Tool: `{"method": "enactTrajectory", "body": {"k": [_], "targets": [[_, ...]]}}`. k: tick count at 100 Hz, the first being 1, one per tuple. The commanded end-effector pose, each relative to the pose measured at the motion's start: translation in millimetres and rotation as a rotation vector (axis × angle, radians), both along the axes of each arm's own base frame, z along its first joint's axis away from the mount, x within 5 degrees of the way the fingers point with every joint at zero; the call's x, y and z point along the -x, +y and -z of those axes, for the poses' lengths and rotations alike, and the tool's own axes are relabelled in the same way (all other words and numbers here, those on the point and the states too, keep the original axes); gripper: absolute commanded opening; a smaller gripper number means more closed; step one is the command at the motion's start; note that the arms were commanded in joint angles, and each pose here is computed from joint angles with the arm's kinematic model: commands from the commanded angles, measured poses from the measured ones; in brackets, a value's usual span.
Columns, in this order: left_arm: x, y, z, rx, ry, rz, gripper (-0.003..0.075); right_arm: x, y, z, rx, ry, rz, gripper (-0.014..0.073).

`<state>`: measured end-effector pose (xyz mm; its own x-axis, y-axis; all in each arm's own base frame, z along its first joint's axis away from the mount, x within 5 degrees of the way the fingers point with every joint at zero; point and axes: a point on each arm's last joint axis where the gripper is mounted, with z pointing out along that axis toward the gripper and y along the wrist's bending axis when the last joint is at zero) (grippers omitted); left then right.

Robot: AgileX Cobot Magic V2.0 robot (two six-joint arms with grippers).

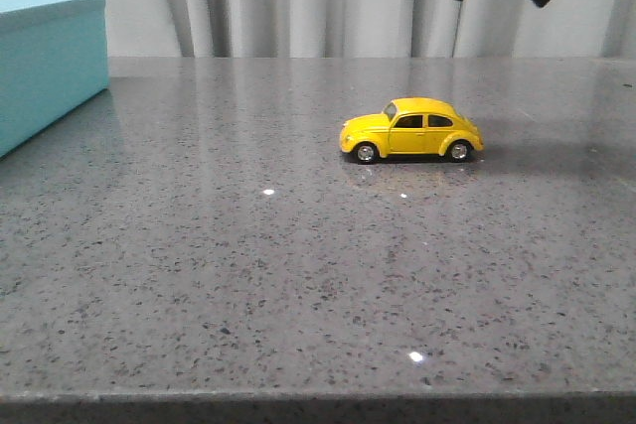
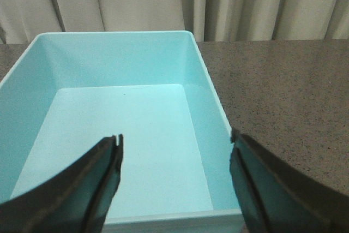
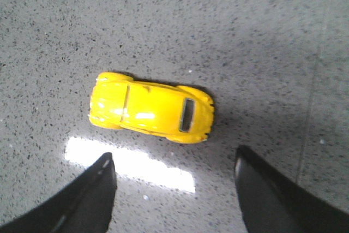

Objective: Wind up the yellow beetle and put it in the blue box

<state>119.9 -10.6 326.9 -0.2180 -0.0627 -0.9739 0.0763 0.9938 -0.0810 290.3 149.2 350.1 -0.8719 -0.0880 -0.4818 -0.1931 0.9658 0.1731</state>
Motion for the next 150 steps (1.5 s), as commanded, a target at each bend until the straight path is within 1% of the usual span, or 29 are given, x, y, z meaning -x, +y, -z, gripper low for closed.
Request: {"method": "enactTrajectory", "body": {"k": [1, 12, 27, 48, 80, 129, 140, 150], "targets": [[-3, -1, -17, 0.009, -0.086, 0.004, 0.0426, -6, 6, -18, -0.013, -0.052, 0.031, 0.0525], [-6, -1, -15, 0.008, -0.073, 0.004, 0.0426, -18, 15, -11, -0.006, 0.006, 0.064, 0.0573], [-6, -1, -15, 0.008, -0.071, 0.004, 0.0426, -31, 22, 1, 0.009, 0.081, 0.114, 0.0572], [-6, -1, -15, 0.008, -0.071, 0.004, 0.0426, -42, 30, 17, 0.02, 0.143, 0.125, 0.0572], [-6, -1, -15, 0.008, -0.071, 0.004, 0.0425, -51, 36, 35, 0.023, 0.187, 0.13, 0.0572], [-6, -1, -15, 0.008, -0.071, 0.004, 0.0424, -55, 39, 42, 0.021, 0.189, 0.13, 0.0571], [-6, -1, -15, 0.008, -0.071, 0.004, 0.0422, -57, 34, 43, 0.028, 0.2, 0.143, 0.0569], [-6, -1, -15, 0.008, -0.071, 0.004, 0.0422, -59, 23, 44, 0.044, 0.231, 0.17, 0.0569]]}}
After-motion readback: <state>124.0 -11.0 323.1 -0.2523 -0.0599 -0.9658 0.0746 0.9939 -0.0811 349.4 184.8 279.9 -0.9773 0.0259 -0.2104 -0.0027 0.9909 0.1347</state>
